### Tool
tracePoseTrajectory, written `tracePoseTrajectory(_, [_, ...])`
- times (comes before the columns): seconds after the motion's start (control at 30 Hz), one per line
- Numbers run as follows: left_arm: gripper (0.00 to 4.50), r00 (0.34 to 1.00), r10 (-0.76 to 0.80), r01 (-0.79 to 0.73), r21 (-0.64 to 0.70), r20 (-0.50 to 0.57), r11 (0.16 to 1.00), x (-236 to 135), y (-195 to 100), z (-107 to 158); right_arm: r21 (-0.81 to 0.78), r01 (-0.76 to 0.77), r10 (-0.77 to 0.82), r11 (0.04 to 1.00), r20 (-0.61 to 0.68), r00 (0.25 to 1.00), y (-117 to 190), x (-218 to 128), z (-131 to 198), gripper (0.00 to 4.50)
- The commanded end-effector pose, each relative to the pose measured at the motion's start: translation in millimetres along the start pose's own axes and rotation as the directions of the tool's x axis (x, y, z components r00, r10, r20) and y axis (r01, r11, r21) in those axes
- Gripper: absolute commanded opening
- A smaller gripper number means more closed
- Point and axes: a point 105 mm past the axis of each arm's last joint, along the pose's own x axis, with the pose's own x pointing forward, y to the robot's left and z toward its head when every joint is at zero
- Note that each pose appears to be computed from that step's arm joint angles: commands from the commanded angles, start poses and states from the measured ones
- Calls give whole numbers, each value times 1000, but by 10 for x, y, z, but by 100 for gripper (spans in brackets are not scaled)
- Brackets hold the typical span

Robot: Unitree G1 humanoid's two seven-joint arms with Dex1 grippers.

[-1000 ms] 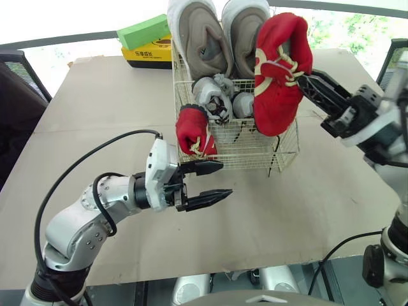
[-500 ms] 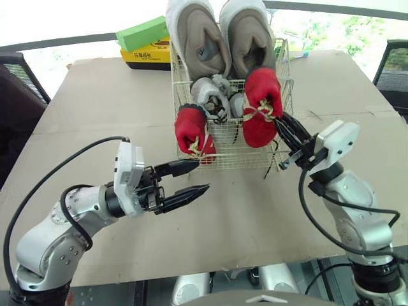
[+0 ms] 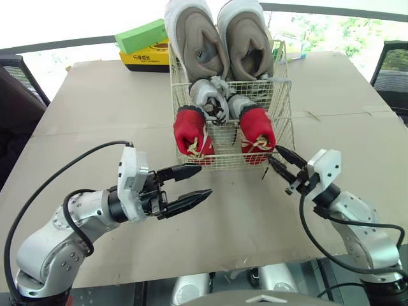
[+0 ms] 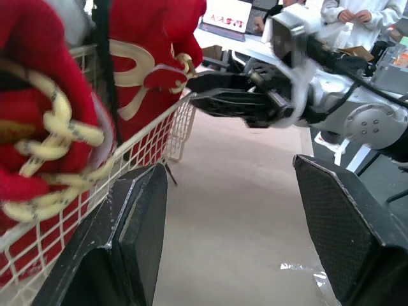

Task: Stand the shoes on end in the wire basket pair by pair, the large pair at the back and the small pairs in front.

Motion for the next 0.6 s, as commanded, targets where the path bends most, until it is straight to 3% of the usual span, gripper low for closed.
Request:
tracePoseTrajectory(0.03, [343, 999, 47, -47, 2, -1, 999, -93, 27, -64, 4, -60, 60, 998, -33, 998, -11, -152, 65, 328])
tracePoseTrajectory(0.07, [343, 997, 72, -72, -18, -10, 997, -128, 39, -111, 15, -72, 73, 997, -51, 996, -28, -216, 69, 342])
tracePoseTrajectory(0.13, [343, 992, 118, -119, -31, -33, 992, -197, 54, -202, -3, -91, 90, 996, -130, 987, -87, -405, 4, 431])
tracePoseTrajectory(0.37, [343, 975, 186, -192, -43, -121, 980, -359, 27, -433, -33, -111, 93, 993, -339, 936, -290, -961, -230, 431])
tracePoseTrajectory(0.6, [343, 972, 179, -190, -68, -150, 979, -378, 5, -470, -49, -90, 65, 995, -386, 920, -451, -1232, -263, 431])
